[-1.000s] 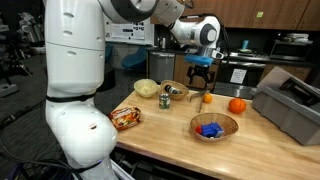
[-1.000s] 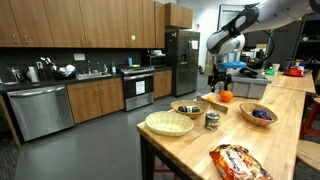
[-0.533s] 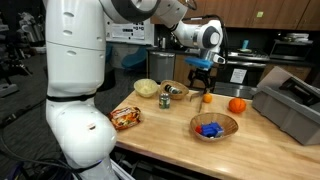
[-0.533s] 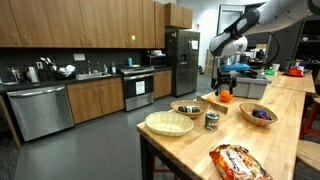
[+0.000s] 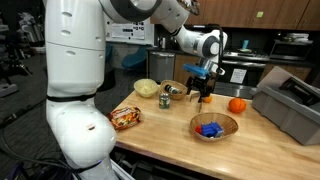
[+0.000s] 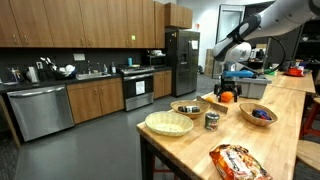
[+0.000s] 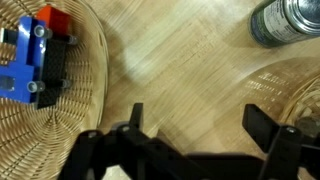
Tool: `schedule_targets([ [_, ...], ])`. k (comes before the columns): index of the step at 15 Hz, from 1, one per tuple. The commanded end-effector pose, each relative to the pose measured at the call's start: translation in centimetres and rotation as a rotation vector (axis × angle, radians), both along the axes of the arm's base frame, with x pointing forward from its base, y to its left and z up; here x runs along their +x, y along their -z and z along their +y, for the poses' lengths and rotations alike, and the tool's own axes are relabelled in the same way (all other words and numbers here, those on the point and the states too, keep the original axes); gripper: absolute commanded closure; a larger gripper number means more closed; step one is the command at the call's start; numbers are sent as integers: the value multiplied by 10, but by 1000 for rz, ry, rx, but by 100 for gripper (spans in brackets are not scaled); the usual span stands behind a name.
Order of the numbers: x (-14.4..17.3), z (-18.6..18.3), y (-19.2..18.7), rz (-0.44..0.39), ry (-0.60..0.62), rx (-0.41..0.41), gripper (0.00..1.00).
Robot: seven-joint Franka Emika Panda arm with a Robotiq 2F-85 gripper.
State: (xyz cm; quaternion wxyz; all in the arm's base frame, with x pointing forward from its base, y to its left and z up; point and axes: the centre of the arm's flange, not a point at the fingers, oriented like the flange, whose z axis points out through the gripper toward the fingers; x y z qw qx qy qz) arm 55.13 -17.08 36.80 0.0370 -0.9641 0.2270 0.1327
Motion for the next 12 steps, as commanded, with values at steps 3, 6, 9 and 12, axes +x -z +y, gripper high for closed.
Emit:
schedule_targets([
  [3,-11,-6,-11,-75,101,-21,0],
  [6,-2,-13,-19,-138,92,-84,0],
  [9,-2,-15,-20,-159,115,-102,0],
  [12,-9,-5,-14,-134,164,-83,0],
])
